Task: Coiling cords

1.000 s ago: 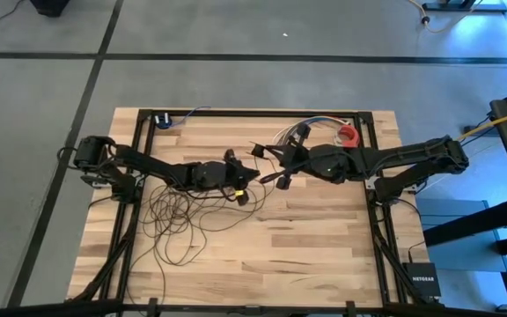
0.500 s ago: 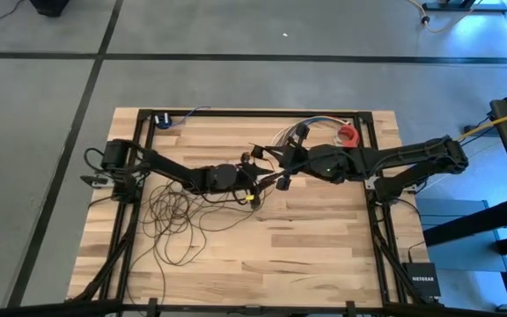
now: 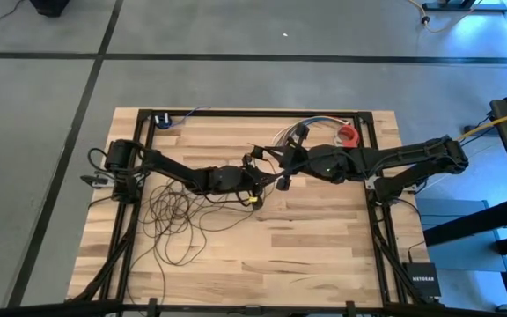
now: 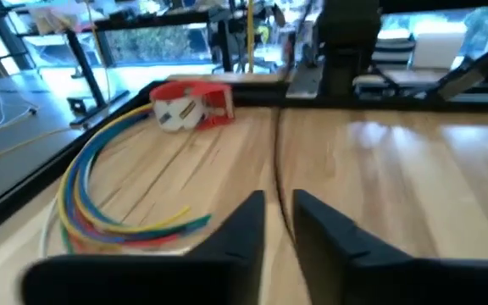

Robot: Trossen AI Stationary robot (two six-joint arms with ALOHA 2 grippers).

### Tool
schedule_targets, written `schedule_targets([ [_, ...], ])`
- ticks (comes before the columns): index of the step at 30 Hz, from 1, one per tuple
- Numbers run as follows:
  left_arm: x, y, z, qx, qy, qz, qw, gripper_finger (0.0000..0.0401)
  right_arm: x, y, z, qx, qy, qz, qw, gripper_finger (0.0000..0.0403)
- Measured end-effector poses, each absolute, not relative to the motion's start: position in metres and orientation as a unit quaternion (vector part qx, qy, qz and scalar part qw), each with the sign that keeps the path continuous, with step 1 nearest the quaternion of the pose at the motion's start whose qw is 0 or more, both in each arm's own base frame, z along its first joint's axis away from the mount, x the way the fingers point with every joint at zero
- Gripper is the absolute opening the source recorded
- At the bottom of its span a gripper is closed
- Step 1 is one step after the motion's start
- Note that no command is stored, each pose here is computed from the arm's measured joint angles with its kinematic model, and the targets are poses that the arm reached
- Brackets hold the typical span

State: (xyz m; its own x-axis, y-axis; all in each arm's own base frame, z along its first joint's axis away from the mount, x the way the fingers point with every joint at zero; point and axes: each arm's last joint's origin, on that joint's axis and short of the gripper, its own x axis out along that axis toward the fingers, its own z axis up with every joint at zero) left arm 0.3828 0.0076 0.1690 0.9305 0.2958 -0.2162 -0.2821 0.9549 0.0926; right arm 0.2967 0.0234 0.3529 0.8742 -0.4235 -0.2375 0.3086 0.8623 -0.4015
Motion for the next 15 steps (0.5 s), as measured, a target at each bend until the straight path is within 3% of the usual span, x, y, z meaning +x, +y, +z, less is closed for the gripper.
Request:
schedule_targets([
  [3,0.381,0.013,0.164,0.032,0.145,0.170,0.974,0.0007,0.296,0.024,0.352,-0.180,0.166,-0.191,0.951,0.0003],
  [15,0.358,0.019,0.178,0.055,0.234,0.285,0.928,0.0009,0.286,0.043,0.332,-0.221,0.263,-0.144,0.928,0.0003],
])
